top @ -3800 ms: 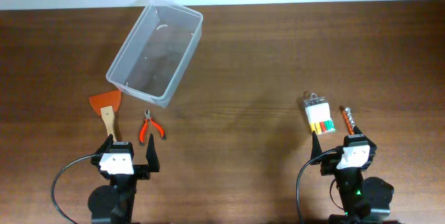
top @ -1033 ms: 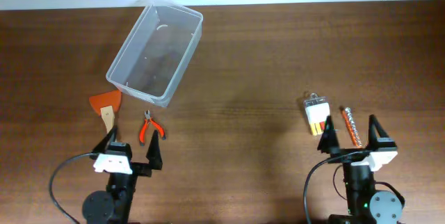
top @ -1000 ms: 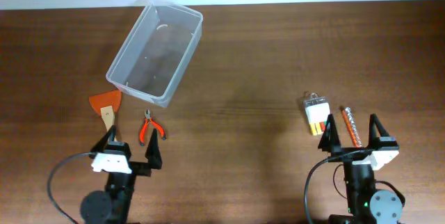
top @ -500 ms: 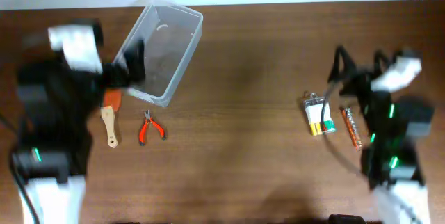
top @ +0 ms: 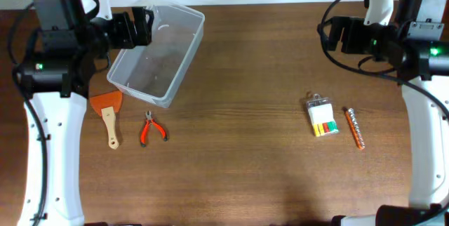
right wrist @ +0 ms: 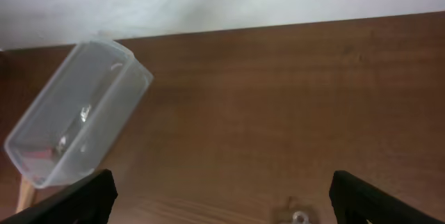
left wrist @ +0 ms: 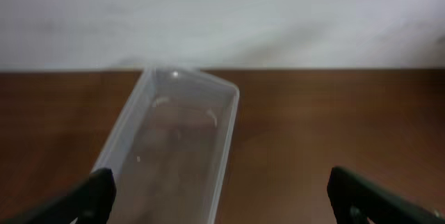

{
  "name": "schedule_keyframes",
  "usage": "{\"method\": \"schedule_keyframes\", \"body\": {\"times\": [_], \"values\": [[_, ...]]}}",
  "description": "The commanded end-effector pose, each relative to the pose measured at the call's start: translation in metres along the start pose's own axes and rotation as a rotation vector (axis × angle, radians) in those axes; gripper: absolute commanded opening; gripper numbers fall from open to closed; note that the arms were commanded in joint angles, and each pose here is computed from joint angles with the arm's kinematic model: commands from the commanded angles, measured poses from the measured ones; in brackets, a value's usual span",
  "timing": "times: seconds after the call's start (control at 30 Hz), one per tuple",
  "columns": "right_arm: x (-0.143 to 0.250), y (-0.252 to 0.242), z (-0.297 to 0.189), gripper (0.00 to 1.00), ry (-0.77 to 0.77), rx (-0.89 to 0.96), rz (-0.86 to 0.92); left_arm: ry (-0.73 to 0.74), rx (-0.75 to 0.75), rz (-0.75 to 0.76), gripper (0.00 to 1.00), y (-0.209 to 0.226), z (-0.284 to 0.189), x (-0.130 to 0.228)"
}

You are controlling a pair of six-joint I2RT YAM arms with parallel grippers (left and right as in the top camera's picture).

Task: Pack container
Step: 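Raise both arms and move the left gripper to the clear box's edge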

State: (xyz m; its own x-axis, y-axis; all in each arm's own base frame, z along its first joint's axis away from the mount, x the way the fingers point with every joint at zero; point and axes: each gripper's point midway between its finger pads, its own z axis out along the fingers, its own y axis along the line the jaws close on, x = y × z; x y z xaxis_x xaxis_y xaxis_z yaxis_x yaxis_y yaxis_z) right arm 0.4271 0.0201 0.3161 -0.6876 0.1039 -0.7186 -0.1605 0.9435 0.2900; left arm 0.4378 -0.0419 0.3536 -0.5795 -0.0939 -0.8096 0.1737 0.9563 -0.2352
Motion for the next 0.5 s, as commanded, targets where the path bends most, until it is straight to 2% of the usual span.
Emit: {"method": "schedule_keyframes", "body": {"times": [0.0,0.1,0.23,0.33,0.47], "values": [[-0.003,-0.008,-0.001,0.99,0.007,0.029,-0.049,0.034,0.016,0.003,0.99,-0.003,0.001,0.006],[0.010,-0.011,0.001,0.98,0.059,0.032,-0.024,0.109,-0.078,-0.105,0.99,0.014,0.005,0.026],[0.023,-0.020,0.000,0.99,0.114,0.086,-0.015,0.206,-0.316,-0.366,0.99,0.052,0.008,0.061],[0.032,-0.030,-0.001,0.99,0.157,0.153,-0.059,0.268,-0.342,-0.519,0.99,0.056,0.023,0.080],[0.045,-0.047,-0.003,0.99,0.216,0.243,-0.065,0.372,-0.296,-0.646,0.99,0.050,0.056,0.104]]}}
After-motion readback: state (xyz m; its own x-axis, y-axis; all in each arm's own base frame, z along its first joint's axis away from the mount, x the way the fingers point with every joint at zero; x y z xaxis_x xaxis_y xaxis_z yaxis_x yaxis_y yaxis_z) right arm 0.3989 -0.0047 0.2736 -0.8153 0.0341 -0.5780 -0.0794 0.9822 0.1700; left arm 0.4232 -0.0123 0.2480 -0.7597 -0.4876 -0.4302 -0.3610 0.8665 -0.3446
